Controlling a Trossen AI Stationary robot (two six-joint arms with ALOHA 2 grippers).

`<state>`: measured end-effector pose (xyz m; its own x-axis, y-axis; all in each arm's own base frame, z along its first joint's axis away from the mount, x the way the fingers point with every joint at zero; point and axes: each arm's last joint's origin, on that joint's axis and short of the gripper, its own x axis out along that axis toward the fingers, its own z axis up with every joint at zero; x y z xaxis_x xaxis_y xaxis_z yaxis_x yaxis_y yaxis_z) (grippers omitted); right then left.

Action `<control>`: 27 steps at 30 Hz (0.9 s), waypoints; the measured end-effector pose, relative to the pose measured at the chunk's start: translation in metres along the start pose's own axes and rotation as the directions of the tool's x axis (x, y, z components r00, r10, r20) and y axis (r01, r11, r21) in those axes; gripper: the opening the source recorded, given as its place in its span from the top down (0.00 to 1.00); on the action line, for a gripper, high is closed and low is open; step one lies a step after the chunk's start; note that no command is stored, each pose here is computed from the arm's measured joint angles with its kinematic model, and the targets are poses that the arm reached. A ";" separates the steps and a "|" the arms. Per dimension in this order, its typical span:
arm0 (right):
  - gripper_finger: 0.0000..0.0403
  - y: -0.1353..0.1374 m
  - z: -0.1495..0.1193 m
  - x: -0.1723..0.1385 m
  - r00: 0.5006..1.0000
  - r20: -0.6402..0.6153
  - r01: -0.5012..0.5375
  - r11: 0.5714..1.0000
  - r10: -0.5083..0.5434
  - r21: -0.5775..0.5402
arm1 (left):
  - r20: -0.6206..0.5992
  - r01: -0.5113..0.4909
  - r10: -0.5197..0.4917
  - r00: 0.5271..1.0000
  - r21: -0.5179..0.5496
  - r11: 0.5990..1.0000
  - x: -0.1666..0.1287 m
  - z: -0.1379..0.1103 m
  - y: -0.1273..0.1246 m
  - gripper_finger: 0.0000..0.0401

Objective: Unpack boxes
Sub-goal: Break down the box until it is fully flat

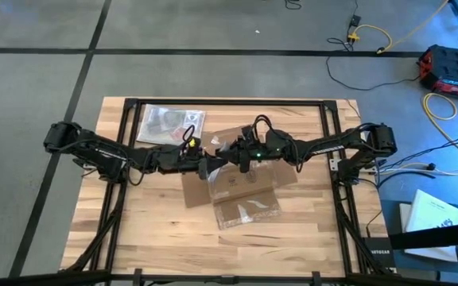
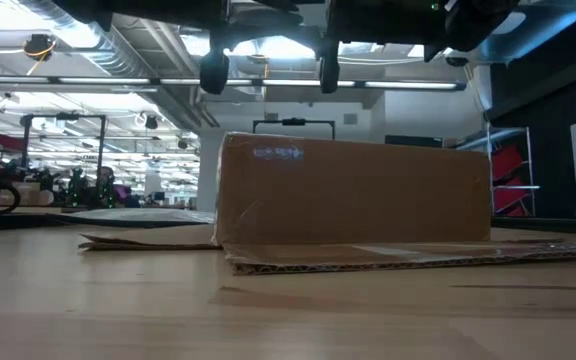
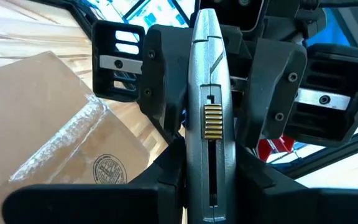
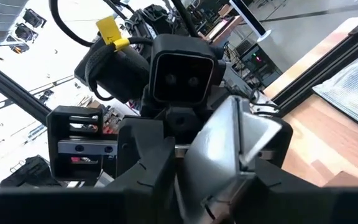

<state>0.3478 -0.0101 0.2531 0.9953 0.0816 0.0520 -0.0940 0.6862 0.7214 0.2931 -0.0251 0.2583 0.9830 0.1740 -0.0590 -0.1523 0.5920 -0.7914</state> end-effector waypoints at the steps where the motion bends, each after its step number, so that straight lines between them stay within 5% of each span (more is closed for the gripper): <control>1: 0.74 0.000 0.000 0.000 1.000 0.000 0.000 1.000 0.000 0.000 | 0.002 0.000 0.000 1.000 0.000 1.000 0.000 0.000 0.000 0.85; 8: 0.84 0.000 0.000 0.000 1.000 -0.001 -0.009 1.000 0.009 0.010 | 0.000 0.002 -0.002 1.000 0.038 0.999 0.000 0.000 0.000 0.85; 18: 0.84 -0.001 0.005 -0.001 0.999 0.024 -0.029 1.000 0.029 -0.013 | -0.001 -0.003 0.003 1.000 0.084 0.996 0.000 0.001 0.000 0.85; 27: 0.85 -0.002 0.013 -0.003 0.998 0.051 -0.034 0.999 0.036 -0.038 | -0.068 -0.038 0.043 0.997 0.073 0.997 0.000 -0.004 0.005 0.51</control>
<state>0.3454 -0.0216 0.2605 0.9912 0.0690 0.1134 -0.1286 0.7099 0.6924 0.2924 -0.0254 0.2514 0.9803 0.1456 -0.1338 -0.1965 0.6406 -0.7423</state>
